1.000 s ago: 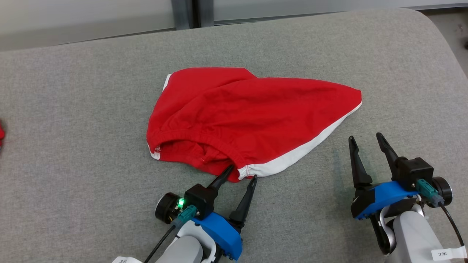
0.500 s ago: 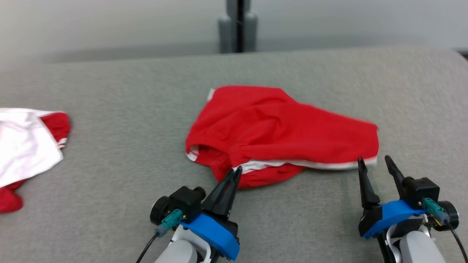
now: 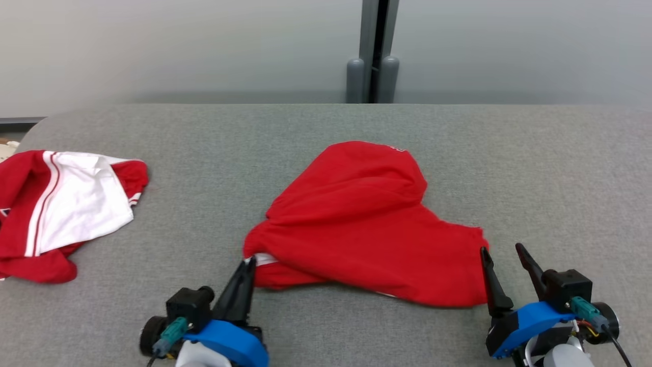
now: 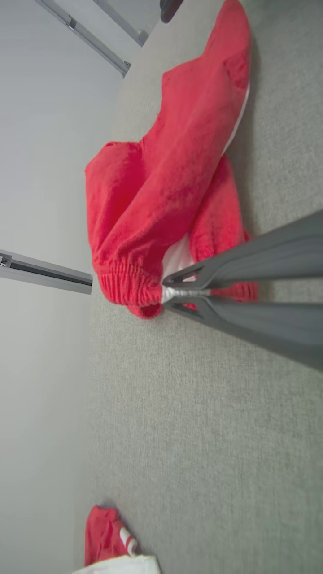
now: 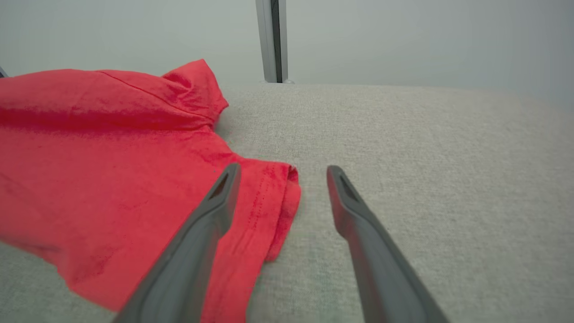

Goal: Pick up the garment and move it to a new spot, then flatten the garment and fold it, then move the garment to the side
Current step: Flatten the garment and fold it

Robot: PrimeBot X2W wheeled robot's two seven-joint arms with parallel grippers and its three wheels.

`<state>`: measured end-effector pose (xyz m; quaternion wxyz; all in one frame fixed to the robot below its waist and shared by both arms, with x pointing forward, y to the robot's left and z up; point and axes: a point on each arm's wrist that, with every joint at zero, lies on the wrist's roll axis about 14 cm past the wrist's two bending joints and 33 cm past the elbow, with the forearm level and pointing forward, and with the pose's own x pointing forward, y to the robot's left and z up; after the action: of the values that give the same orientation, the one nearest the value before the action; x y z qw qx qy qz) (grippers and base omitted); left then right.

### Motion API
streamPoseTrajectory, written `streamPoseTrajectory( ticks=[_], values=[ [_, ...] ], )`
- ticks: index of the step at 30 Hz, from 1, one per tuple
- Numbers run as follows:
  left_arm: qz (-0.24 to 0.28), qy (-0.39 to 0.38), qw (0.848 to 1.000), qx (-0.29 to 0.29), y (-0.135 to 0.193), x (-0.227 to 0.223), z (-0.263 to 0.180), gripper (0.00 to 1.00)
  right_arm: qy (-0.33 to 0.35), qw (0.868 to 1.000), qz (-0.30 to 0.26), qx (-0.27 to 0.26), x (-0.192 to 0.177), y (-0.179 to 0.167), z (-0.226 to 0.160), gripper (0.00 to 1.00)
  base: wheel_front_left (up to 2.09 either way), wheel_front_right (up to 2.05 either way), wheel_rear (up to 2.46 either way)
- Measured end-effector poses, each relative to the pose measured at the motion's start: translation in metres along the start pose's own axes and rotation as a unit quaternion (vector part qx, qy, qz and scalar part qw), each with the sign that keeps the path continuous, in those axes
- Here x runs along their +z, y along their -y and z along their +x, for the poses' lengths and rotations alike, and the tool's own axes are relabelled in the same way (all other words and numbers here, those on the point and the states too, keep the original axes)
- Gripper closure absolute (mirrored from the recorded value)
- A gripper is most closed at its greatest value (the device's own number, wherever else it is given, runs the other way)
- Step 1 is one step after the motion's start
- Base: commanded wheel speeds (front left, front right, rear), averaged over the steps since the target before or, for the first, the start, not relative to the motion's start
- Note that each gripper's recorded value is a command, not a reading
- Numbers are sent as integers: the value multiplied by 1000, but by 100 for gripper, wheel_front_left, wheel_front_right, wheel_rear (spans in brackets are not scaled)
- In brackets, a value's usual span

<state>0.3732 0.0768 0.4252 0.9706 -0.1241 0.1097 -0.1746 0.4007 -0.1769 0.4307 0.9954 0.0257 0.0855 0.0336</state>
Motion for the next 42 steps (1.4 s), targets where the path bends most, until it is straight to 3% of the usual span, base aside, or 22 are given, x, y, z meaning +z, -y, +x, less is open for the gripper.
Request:
streamPoseTrajectory(
  ticks=[1, 2, 3, 4, 10, 23, 42],
  values=[
    [3, -5, 1000, 10, -7, -3, 0, 67, -3, 1000, 2, -1, -3, 0, -2, 0, 0, 0, 0],
    [9, -13, 1000, 20, -15, -7, -1, 23, -6, 1000, 3, -3, -5, 2, -4, 0, 0, 0, 0],
    [12, -21, 999, 34, -22, -11, -2, 23, -10, 1000, 4, -6, -8, 3, -7, 0, 0, 0, 0],
    [14, -26, 999, 46, -28, -15, -2, 0, -13, 1000, 6, -8, -10, 5, -10, 0, 0, 0, 0],
    [25, -39, 995, 88, -45, -24, -7, 0, -35, 999, 17, 2, -28, -4, -28, 0, 0, 0, 0],
    [24, -43, 995, 89, -44, -30, -17, 0, -75, 993, 55, 72, -53, -56, -36, 0, 0, 0, 0],
    [12, -40, 997, 65, -27, -31, -15, 0, -55, 995, 45, 74, -40, -55, -32, 0, 0, 0, 0]
  ],
)
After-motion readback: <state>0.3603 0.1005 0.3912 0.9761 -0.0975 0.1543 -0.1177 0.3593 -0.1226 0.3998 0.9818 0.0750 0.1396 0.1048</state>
